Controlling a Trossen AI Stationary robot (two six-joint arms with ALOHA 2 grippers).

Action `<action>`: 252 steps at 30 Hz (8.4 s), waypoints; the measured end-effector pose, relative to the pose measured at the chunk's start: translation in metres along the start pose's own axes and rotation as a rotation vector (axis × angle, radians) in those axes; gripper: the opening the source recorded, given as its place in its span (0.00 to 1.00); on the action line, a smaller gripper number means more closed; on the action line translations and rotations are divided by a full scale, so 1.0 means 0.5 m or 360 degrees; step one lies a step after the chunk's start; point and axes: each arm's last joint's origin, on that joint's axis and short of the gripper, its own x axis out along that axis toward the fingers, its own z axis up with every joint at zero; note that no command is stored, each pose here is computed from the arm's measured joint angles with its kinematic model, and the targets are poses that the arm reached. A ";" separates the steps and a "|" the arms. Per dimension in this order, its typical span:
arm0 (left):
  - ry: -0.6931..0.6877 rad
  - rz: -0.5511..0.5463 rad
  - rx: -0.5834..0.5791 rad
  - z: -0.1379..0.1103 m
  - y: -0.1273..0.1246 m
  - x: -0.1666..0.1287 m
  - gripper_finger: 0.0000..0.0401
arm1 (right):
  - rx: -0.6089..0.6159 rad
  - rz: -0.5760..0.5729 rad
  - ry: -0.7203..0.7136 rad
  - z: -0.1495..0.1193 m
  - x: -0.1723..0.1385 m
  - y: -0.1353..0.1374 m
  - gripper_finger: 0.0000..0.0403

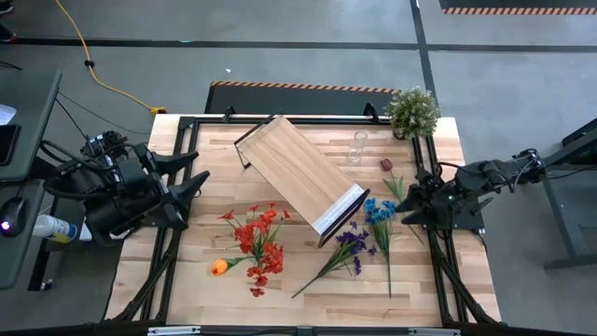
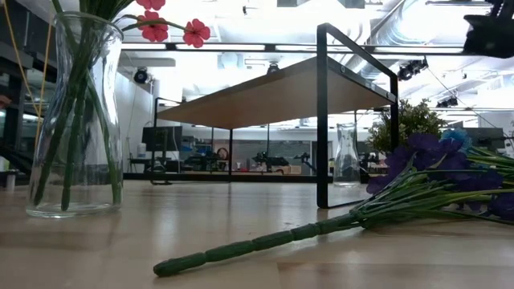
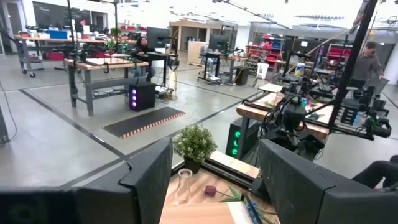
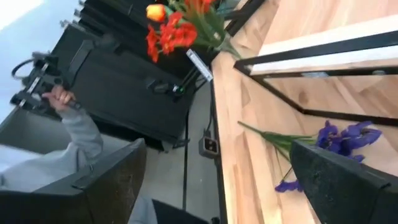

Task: Pick and place flowers into a vace then onto a shelf
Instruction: Put the red tulip into the top transparent vase

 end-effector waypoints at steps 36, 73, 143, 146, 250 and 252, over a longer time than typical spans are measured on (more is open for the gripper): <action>0.0000 0.0000 0.0080 -0.003 -0.007 0.000 0.67 | 0.0232 -0.1408 0.0047 0.013 -0.119 -0.007 0.95; 0.0000 0.0000 0.0118 -0.005 -0.010 0.000 0.68 | 0.0357 -0.1791 -0.0262 0.048 -0.038 -0.034 0.93; 0.0000 -0.0001 0.0207 -0.009 -0.017 0.000 0.67 | 0.0221 -0.2170 0.0331 0.143 0.049 -0.136 0.93; 0.0000 0.0000 0.0199 -0.009 -0.017 0.000 0.68 | 0.0250 -0.2219 0.0401 0.141 0.054 -0.144 0.93; 0.0000 -0.0001 0.0193 -0.009 -0.017 0.000 0.67 | 0.0670 -0.2092 0.0573 0.136 0.143 -0.389 0.77; 0.0000 -0.0001 0.0194 -0.009 -0.017 0.000 0.68 | 0.0672 -0.2101 0.0579 0.135 0.142 -0.388 0.76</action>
